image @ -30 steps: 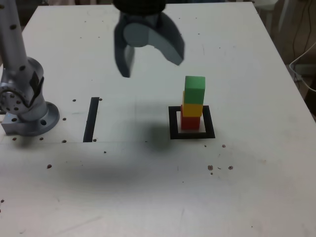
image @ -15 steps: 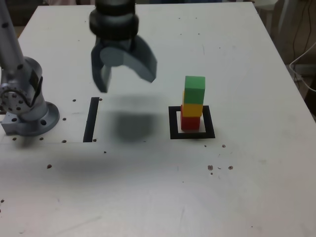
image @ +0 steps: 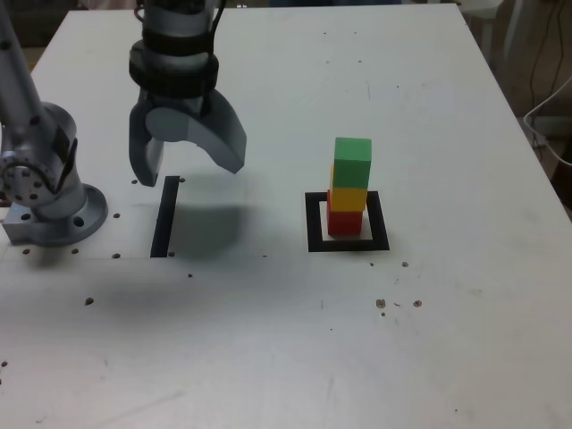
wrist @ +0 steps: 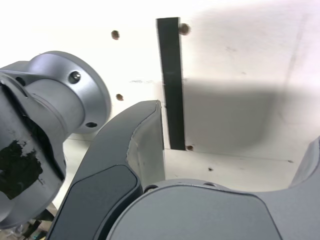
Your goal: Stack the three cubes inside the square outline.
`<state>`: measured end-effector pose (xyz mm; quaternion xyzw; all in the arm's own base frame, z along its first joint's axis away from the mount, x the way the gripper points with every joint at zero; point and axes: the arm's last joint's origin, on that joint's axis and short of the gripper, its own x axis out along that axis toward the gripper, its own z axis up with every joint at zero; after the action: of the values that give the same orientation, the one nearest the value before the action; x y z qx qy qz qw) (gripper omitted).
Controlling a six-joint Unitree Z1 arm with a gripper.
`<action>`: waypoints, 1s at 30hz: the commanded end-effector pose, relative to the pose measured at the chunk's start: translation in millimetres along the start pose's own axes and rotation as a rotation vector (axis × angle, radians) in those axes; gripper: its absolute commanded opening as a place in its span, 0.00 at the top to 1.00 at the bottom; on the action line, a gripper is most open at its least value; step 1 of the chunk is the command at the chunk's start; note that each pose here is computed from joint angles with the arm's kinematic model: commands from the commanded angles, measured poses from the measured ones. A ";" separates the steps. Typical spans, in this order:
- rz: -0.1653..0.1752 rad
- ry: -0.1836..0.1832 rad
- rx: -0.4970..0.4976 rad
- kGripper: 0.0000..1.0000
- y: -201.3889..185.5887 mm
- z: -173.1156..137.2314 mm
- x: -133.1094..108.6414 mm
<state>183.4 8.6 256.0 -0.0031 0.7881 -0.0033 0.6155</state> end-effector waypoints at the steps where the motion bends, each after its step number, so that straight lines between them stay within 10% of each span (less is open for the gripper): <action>1: -0.004 0.008 -0.002 0.01 -0.7 -0.9 1.6; 30: -0.016 0.030 0.031 0.01 -7.9 -10.0 26.2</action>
<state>168.5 0.7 233.3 -0.0012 0.7988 -0.0202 0.6013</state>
